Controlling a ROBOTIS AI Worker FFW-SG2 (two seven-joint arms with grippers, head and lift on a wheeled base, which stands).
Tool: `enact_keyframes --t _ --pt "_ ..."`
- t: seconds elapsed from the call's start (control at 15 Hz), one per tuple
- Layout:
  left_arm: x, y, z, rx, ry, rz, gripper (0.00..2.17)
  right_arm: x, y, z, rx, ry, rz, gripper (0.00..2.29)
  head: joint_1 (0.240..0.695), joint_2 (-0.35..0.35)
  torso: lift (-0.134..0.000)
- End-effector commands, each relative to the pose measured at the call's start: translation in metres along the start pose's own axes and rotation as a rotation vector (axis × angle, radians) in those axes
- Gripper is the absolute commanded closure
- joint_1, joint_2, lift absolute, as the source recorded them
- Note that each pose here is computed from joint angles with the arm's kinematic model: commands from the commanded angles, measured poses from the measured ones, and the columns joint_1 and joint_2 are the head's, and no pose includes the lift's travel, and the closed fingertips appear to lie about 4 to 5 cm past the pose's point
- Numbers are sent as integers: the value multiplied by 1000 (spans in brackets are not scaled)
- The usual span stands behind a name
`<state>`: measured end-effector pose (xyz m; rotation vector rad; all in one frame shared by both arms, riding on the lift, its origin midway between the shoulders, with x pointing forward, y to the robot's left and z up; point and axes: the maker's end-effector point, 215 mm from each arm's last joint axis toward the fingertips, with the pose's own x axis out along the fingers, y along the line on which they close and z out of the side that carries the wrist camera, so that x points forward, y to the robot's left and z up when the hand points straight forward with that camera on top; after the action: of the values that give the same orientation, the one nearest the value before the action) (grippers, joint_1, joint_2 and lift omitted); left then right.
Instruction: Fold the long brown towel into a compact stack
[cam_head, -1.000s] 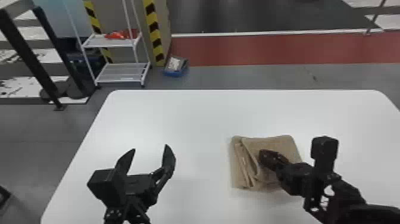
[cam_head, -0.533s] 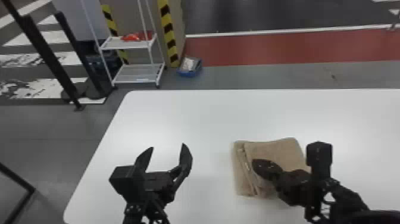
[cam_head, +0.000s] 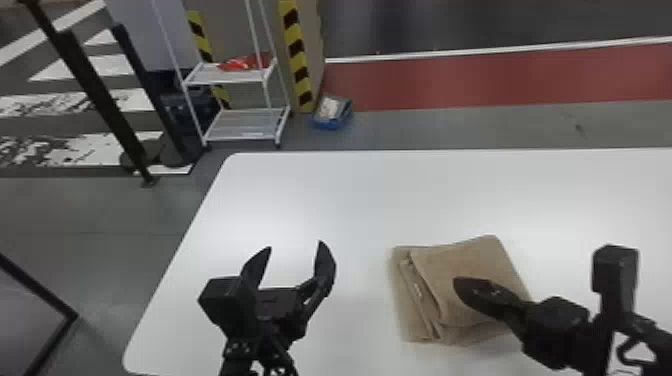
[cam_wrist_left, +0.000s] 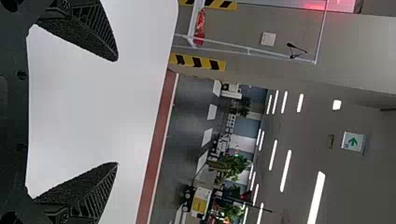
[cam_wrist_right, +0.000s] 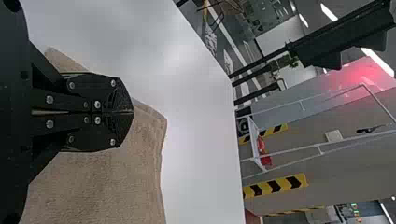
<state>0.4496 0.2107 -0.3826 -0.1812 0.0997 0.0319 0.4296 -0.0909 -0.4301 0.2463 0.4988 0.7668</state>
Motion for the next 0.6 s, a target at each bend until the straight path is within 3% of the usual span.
enact_keyframes --t 0.0,0.27,0.53 --pt "1 -1 1 0 -2 -2 80 -48 -20 -15 45 71 -52 2017 695 163 -91" --pt "1 0 0 -3 0 -2 80 -101 -52 -34 53 141 -110 2017 695 68 -91" --pt "1 -1 0 -2 0 -5 80 -73 -68 -49 80 245 -125 2017 695 12 -91"
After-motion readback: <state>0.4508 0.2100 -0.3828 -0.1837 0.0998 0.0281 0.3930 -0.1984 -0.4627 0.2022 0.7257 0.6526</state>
